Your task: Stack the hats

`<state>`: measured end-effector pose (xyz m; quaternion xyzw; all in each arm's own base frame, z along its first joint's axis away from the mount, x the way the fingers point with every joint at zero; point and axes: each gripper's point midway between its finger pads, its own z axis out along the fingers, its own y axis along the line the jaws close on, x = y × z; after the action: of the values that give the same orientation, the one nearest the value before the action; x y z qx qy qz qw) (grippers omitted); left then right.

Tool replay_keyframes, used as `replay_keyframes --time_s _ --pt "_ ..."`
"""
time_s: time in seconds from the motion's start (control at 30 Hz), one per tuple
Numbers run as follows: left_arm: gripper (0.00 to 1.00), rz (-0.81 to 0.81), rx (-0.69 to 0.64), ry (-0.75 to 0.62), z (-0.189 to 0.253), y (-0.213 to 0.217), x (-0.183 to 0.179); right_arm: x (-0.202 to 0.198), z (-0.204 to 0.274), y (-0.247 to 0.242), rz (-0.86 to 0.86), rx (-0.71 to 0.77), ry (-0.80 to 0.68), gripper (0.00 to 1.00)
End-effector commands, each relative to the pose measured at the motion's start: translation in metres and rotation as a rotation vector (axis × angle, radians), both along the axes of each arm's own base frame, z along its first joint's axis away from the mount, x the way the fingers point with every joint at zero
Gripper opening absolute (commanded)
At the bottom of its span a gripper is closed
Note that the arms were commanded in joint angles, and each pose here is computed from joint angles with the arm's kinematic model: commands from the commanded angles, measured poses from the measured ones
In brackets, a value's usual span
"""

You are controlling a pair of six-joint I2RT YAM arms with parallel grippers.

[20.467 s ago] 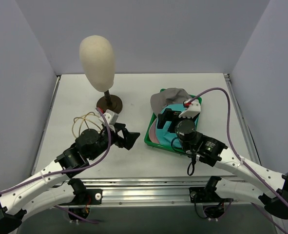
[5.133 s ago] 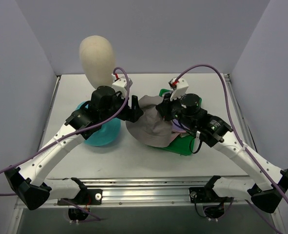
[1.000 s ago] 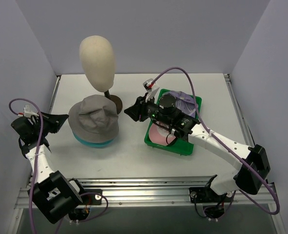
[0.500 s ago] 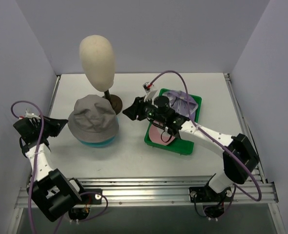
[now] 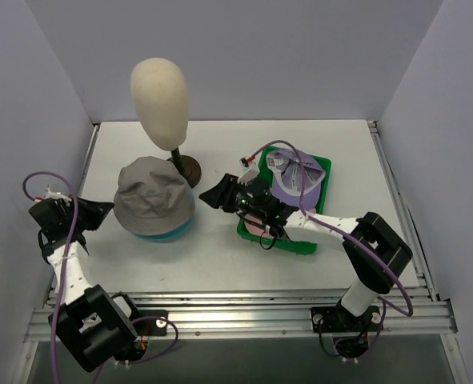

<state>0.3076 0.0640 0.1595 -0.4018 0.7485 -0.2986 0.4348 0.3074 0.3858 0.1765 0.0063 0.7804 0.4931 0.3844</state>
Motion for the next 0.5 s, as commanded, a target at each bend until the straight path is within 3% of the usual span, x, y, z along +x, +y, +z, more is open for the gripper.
replay_keyframes --time_s 0.0,0.47 --pt "0.02 0.009 0.067 -0.012 0.003 0.001 -0.002 -0.007 0.04 0.014 -0.027 0.163 -0.039 0.45" --pt "0.02 0.012 0.084 0.011 -0.007 -0.004 -0.006 -0.026 0.01 0.037 -0.062 0.174 0.073 0.44"
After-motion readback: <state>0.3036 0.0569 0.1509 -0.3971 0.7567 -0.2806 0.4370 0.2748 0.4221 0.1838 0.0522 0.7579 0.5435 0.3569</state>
